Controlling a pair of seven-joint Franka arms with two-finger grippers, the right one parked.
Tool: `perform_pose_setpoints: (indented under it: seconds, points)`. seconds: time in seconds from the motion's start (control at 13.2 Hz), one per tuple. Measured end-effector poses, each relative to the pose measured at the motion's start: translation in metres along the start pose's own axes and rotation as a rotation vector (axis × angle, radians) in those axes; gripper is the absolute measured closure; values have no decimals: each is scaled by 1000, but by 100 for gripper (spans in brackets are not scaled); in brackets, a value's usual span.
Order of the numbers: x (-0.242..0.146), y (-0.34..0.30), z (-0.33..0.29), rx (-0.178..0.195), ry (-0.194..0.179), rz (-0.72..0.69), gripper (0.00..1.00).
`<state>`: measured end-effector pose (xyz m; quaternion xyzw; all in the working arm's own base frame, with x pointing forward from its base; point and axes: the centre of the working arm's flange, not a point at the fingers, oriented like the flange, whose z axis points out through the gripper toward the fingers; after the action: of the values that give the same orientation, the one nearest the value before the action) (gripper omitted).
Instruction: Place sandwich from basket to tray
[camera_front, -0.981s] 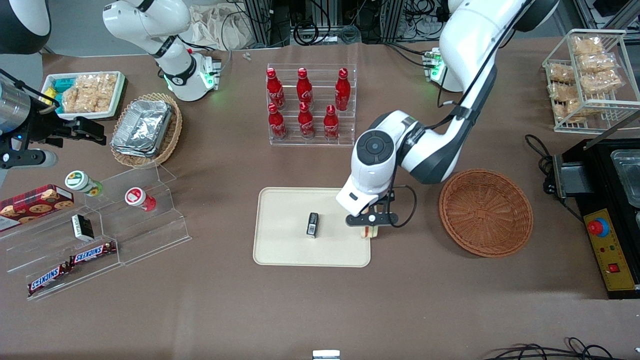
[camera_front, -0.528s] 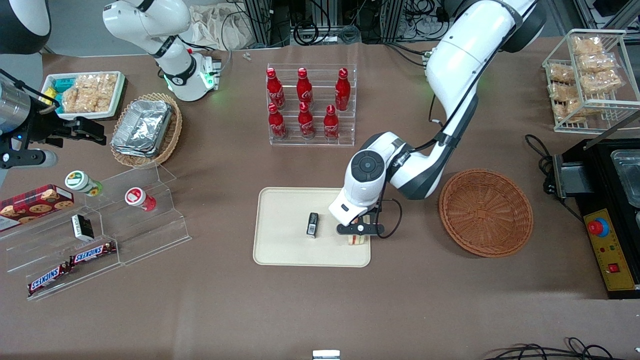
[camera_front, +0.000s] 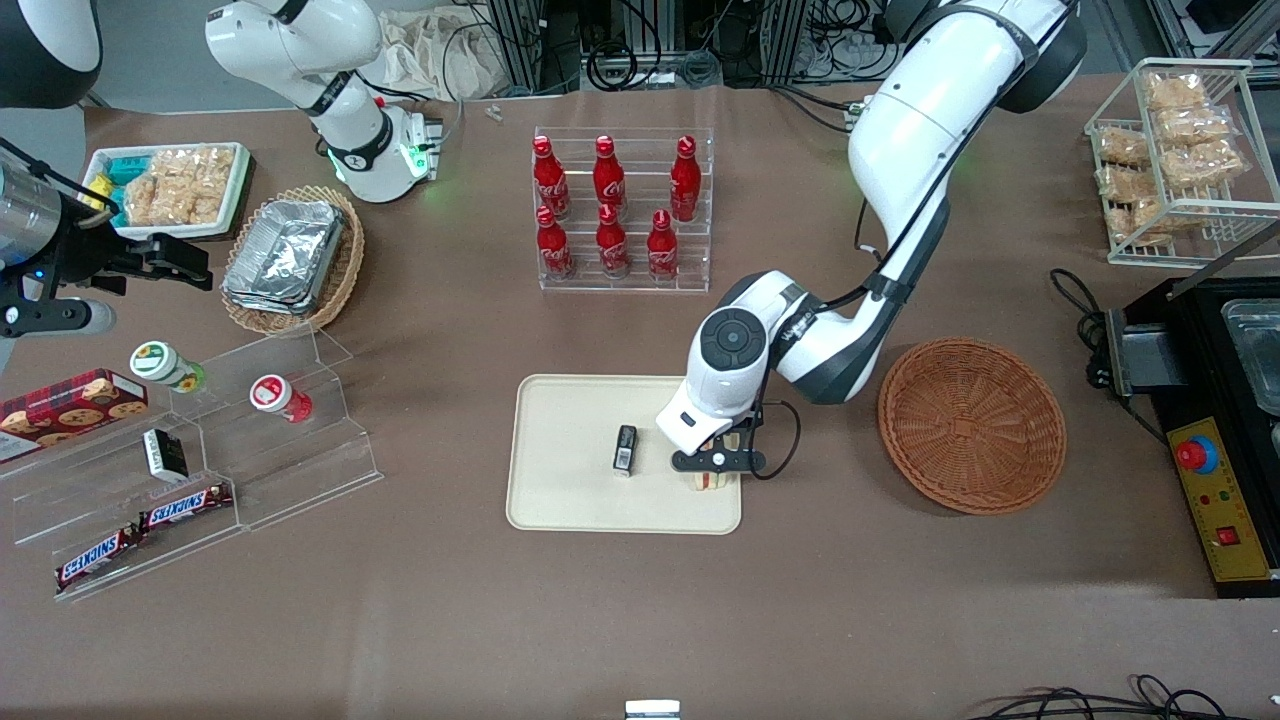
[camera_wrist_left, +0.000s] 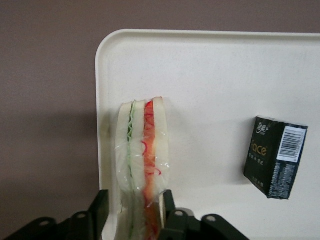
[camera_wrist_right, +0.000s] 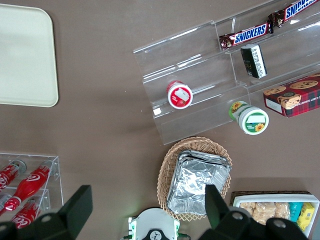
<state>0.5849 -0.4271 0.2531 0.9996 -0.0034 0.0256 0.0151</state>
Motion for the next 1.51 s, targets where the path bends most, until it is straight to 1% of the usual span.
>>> perform_pose_setpoints:
  seconds: [0.08,0.15,0.3,0.45,0.6,0.75,0.91,1.21,1.51]
  points:
    - [2,-1,-2,2,0,-8,30]
    - [4,-3,-7,11,-11,-17,19]
    - [6,-10,-26,36,-51,-34,1]
    - [6,-19,-63,61,-80,-20,1]
    - [6,-37,-103,99,-101,9,1]
    - [8,-62,-141,136,-126,39,1]
    - [12,-94,-174,162,-148,57,1]
    - [19,-168,-242,186,-171,105,1]
    - [17,-244,-305,190,-173,167,1]
